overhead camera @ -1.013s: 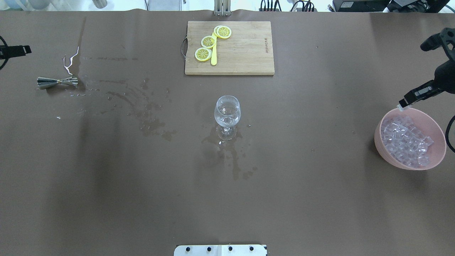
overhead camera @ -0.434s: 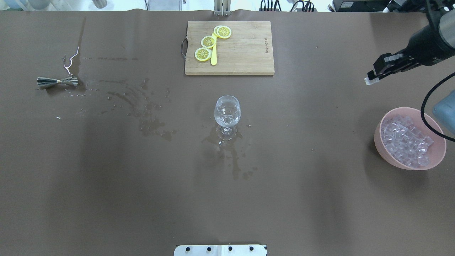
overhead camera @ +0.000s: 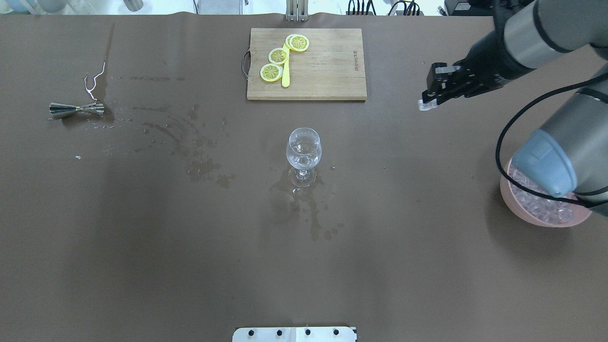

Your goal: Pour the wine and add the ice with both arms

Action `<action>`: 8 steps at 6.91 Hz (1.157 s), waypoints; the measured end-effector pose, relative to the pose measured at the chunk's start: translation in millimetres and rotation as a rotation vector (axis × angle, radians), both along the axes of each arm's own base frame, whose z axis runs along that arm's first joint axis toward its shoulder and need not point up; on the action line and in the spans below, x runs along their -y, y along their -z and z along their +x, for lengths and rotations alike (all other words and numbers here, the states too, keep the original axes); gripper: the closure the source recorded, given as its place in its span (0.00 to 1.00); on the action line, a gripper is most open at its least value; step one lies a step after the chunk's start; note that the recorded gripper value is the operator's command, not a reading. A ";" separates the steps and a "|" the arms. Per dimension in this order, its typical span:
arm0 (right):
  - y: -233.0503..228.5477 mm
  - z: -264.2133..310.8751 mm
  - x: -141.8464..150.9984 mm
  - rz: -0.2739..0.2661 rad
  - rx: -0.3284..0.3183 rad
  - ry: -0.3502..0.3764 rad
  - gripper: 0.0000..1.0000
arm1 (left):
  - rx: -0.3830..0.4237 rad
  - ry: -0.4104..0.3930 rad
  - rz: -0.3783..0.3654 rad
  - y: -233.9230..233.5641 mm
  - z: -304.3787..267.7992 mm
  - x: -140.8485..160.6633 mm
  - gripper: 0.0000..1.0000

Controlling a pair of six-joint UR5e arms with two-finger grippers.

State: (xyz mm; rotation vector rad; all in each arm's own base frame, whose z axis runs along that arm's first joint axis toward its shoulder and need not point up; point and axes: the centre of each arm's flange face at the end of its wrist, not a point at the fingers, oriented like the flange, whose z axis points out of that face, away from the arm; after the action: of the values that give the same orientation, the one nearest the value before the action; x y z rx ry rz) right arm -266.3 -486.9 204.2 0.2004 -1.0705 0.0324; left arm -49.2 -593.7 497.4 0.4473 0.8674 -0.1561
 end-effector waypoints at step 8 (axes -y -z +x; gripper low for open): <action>91.4 -168.0 -80.9 -0.009 0.041 -0.167 1.00 | 0.025 -0.039 -0.026 -10.7 -8.1 -3.6 0.02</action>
State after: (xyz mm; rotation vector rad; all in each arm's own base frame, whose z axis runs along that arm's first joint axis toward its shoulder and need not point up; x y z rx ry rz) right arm -434.3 -406.0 112.8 0.2814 -1.0926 0.1917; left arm -57.3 -590.1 508.1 0.4068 0.8485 -0.1261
